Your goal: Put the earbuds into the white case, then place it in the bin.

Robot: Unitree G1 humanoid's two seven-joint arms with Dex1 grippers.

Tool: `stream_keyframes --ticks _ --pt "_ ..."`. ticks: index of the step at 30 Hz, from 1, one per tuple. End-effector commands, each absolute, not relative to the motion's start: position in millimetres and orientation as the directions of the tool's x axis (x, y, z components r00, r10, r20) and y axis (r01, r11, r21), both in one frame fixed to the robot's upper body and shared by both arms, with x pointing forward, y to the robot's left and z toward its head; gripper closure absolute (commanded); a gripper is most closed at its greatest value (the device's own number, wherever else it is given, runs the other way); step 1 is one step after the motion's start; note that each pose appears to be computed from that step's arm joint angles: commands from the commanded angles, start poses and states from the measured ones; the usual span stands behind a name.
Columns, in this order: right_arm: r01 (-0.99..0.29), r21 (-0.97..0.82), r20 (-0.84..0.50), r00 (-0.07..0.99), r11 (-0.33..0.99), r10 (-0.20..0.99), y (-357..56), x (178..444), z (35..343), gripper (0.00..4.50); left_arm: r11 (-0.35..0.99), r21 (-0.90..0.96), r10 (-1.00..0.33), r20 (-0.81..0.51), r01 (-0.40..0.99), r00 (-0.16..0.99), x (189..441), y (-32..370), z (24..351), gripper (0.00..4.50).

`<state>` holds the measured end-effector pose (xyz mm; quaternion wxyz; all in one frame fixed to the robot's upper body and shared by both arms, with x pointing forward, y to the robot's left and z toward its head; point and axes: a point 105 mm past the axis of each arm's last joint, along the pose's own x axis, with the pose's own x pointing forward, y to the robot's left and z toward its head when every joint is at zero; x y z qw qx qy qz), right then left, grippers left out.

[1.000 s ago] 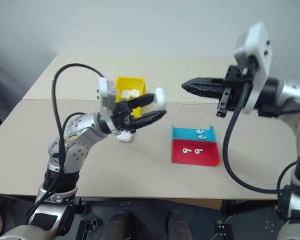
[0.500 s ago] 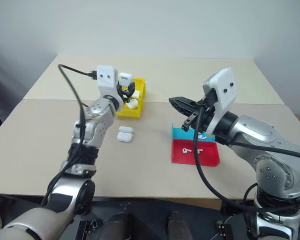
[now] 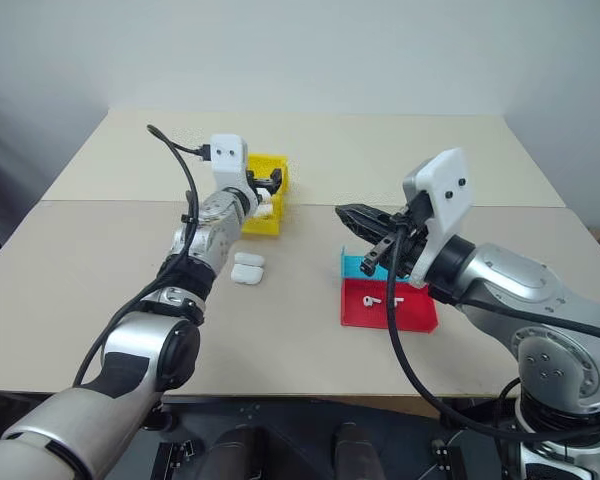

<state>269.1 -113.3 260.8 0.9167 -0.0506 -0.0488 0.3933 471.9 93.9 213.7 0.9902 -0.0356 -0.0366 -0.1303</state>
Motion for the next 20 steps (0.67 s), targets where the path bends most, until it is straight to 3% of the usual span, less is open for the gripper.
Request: stream_keyframes --ticks 1,7,12,16,20 --pt "-0.667 -0.215 0.12 0.707 0.714 0.697 -116.5 266.7 268.1 4.5 0.907 -0.023 -0.403 0.238 0.42 0.884 448.9 100.7 245.2 0.02" --pt "-0.67 -0.265 0.066 0.705 0.693 0.706 -114.5 272.1 237.9 4.5 0.707 0.198 -0.707 0.22 0.679 0.672 367.9 114.2 240.3 0.02" --pt "-0.793 -0.288 -0.07 0.576 0.536 0.814 -118.0 257.1 209.2 4.5 0.471 0.287 -0.877 0.048 0.834 0.479 293.4 124.9 222.8 0.02" --pt "-0.866 -0.302 -0.133 0.451 0.397 0.882 -127.9 240.9 205.4 4.5 0.396 0.275 -0.91 -0.01 0.876 0.414 259.7 133.8 225.3 0.02" --pt "-0.883 -0.311 -0.159 0.413 0.351 0.897 -137.4 241.2 207.9 4.5 0.402 0.271 -0.904 -0.036 0.875 0.427 245.1 136.3 226.6 0.02"
